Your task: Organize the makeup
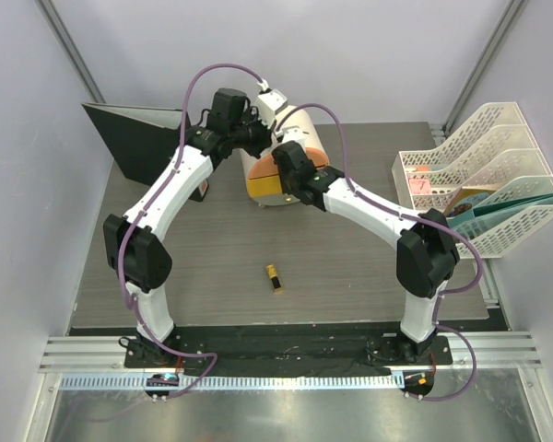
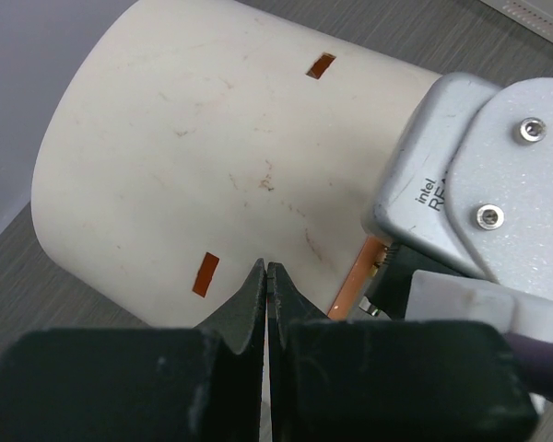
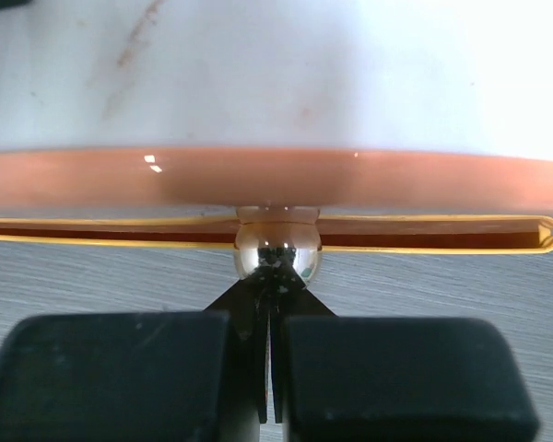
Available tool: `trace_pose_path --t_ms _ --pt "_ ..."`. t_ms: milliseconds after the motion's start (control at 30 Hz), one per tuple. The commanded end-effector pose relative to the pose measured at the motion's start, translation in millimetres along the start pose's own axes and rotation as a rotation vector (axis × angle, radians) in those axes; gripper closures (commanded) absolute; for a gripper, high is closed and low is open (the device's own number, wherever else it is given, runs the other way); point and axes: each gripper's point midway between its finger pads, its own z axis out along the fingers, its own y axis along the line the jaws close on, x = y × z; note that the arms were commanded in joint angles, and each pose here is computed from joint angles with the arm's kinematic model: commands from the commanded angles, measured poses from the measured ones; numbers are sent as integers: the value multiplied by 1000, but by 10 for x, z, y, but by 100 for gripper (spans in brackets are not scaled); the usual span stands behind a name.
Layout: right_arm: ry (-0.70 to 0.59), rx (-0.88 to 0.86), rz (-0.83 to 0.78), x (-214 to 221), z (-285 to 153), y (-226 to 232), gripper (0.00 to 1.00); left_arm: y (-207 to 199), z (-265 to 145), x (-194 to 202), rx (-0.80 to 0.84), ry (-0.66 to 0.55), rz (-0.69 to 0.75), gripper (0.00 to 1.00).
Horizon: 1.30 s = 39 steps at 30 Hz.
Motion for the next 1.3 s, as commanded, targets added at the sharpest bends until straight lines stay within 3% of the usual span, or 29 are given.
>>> trace_pose_path --t_ms 0,167,333,467,667,900,1267 --pt "-131 -5 109 -442 -166 12 99 -50 47 180 20 60 -1 100" --pt "-214 16 158 -672 -600 -217 99 -53 48 189 22 61 3 100" --pt "-163 -57 335 -521 -757 -432 99 -58 47 205 23 64 3 100" --pt "37 -197 559 14 -577 -521 99 -61 52 200 25 61 4 100" --pt "188 -400 834 446 -411 -340 99 -70 63 209 30 63 0 100" --pt "187 -551 929 275 -198 -78 99 -84 59 235 34 68 -7 100" --pt "140 -568 1029 1 259 -28 99 -72 24 261 23 79 2 100"
